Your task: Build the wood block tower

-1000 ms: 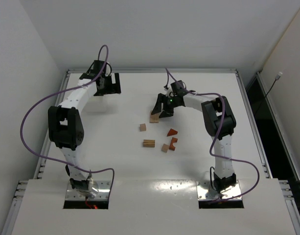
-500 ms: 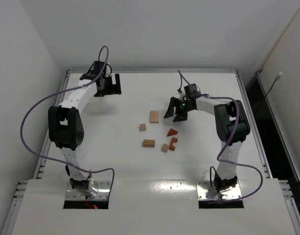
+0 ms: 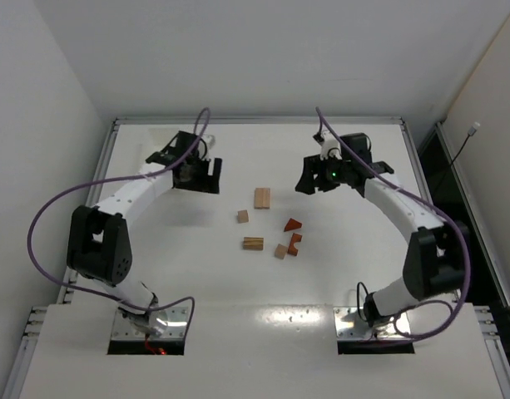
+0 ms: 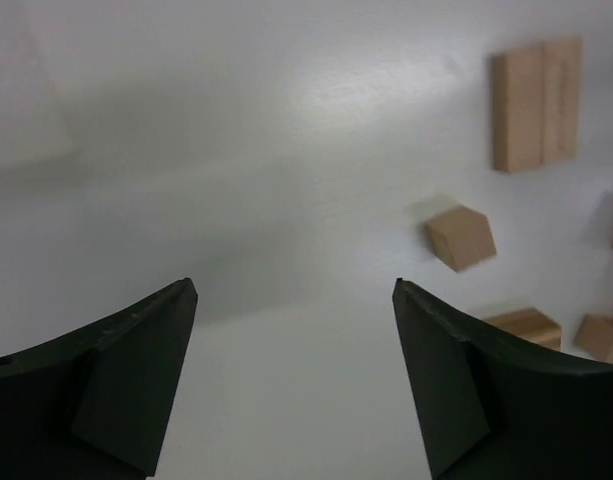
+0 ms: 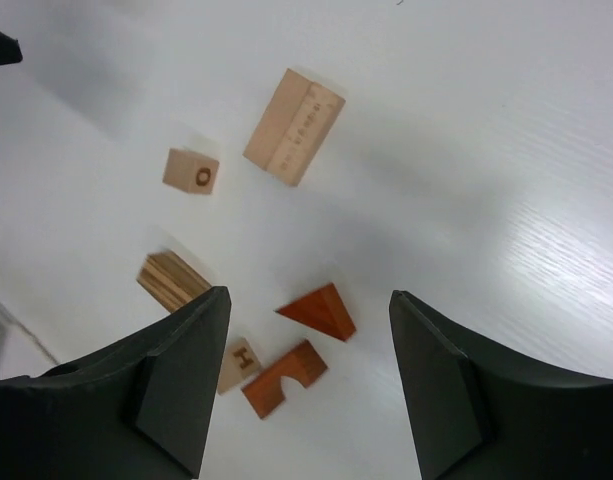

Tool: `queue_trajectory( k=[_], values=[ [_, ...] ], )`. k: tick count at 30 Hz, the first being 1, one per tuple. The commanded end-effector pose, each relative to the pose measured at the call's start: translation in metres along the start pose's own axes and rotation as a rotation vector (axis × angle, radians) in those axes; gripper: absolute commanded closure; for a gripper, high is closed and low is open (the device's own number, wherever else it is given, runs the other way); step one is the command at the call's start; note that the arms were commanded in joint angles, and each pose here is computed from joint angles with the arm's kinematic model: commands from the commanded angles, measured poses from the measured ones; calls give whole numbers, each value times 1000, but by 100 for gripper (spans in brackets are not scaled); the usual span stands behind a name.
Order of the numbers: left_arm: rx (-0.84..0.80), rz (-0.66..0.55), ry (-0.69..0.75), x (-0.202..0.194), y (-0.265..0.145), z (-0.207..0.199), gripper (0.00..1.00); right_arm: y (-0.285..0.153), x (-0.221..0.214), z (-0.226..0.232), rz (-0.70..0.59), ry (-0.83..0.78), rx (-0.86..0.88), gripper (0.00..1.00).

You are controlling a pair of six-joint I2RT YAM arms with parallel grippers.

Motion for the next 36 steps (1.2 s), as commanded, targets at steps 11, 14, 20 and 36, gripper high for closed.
queue_trajectory(
  k=[11,14,20,36],
  values=[
    [-189,176,552,-39,9,-109,35,-80,-60,-18,-19,-318,-205,38],
    [-178,181,578,-31,18,-110,35,-91,-66,-21,-35,-303,-223,38],
    [-126,170,706,-24,33,-122,35,-101,-64,-29,-61,-272,-259,38],
    [-117,178,858,-24,55,-130,45,-103,-63,-39,-56,-214,-259,38]
  ],
)
Point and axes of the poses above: each gripper's point midway between its finger pads, its own y axis out along the fingers, its own z axis along the line the jaws close on, x = y × z, the point moved 8 cm from there along -y, back along the fingers, and after that the axes turned 8 degrees about y, right-handed, at the moved point
